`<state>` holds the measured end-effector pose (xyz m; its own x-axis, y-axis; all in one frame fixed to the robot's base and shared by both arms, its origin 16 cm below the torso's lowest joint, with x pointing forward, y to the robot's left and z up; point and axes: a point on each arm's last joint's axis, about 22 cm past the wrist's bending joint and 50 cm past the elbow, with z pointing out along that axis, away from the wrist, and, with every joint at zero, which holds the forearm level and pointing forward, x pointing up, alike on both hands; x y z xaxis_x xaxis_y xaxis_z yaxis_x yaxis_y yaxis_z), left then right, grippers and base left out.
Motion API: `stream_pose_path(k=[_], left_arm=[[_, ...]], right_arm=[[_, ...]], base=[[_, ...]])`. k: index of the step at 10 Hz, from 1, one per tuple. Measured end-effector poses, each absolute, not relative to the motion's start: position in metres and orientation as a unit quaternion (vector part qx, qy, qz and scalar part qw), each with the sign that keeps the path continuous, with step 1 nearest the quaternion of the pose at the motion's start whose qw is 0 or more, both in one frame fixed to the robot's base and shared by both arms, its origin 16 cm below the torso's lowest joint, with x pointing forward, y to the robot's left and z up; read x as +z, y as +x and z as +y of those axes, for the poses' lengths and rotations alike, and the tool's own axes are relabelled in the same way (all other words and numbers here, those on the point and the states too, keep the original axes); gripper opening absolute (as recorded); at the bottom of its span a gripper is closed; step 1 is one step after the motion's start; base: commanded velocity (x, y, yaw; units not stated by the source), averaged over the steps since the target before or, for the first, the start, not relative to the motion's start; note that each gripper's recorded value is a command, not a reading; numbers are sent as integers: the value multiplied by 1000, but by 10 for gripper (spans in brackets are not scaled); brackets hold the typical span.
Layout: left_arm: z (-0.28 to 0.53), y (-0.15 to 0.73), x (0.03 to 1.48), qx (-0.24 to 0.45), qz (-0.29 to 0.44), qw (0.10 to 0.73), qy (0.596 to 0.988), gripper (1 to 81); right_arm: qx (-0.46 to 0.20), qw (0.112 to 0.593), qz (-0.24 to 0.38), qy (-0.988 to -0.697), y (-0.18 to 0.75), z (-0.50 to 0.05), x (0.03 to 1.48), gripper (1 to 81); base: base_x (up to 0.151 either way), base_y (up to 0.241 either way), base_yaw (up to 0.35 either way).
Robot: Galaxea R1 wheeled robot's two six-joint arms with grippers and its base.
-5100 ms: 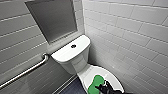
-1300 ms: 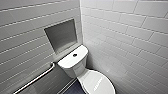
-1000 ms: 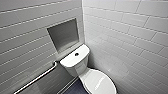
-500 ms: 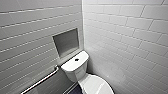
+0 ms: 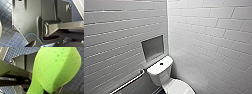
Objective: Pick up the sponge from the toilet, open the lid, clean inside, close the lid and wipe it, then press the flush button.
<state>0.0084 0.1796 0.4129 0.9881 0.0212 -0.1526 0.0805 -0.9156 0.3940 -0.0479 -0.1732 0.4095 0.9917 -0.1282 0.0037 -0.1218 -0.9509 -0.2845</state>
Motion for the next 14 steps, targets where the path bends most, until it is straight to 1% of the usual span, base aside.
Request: stream_pose_path(k=[3,7,11,12,14], left_arm=[[179,-13,419,-80,28,204,975,811],[179,-3,428,-42,20,204,978,811],[180,15,432,-11,14,202,979,811],[184,11,430,-12,15,198,980,811],[202,7,427,-16,18,180,983,811]], right_arm=[[-5,143,63,-988,-67,-174,417,10],[-45,146,57,-987,-52,-174,422,10],[-65,147,49,-986,-37,-176,422,10],[-48,148,44,-987,-43,-179,420,10],[23,160,29,-986,-70,-180,419,10]], base=[[0,0,0],[0,0,0],[0,0,0],[0,0,0],[0,0,0]])
